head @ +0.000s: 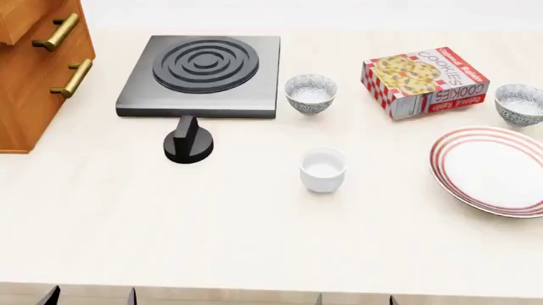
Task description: Pick the akita bowl next to the plate and place it on the plate.
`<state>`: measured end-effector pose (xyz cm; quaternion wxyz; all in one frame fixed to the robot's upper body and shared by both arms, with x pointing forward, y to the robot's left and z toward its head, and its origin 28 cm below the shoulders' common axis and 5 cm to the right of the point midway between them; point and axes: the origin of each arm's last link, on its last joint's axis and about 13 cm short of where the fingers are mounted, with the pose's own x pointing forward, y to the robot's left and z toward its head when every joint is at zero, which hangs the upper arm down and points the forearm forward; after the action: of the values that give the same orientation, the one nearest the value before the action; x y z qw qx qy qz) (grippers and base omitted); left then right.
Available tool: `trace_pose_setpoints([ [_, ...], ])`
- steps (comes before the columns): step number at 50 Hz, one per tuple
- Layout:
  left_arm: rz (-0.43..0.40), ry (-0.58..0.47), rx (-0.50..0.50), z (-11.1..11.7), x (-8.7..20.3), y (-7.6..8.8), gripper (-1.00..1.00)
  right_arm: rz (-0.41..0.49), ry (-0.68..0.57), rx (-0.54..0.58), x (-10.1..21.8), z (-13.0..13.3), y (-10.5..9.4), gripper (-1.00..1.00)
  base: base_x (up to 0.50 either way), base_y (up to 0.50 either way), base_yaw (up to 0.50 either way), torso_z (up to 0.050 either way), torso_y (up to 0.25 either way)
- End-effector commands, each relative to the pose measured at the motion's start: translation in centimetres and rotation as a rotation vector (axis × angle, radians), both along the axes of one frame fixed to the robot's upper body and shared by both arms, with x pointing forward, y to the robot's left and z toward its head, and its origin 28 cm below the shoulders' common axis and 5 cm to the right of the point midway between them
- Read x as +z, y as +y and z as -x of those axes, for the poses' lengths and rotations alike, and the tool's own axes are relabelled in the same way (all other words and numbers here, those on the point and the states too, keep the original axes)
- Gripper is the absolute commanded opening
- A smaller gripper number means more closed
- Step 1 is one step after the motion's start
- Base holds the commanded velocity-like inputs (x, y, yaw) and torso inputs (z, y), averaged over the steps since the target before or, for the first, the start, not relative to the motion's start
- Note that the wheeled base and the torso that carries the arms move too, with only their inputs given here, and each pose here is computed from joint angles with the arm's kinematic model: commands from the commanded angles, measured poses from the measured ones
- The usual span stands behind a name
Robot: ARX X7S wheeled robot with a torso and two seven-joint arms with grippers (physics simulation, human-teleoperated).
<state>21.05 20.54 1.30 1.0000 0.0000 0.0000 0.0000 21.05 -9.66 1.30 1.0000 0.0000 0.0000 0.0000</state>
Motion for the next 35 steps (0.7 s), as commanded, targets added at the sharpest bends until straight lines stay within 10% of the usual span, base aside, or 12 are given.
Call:
trace_pose_setpoints([
  [1, -0.001, 0.001, 0.000, 0.0, 0.1, 0.0, 1.00, -0.002, 0.002, -0.003, 0.0, 0.0, 0.0, 1.00, 0.00, 0.00, 0.00, 0.000, 0.000],
  [19, 0.018, -0.002, -0.003, 0.0, 0.1, 0.0, 1.00, 0.000, 0.003, -0.001, 0.0, -0.1, 0.0, 1.00, 0.00, 0.00, 0.00, 0.000, 0.000],
  [35, 0.292, -0.024, 0.065, -1.9, 6.0, 3.8, 1.00, -0.045, 0.011, 0.004, 0.2, 0.1, -0.1, 1.00, 0.00, 0.00, 0.00, 0.000, 0.000],
])
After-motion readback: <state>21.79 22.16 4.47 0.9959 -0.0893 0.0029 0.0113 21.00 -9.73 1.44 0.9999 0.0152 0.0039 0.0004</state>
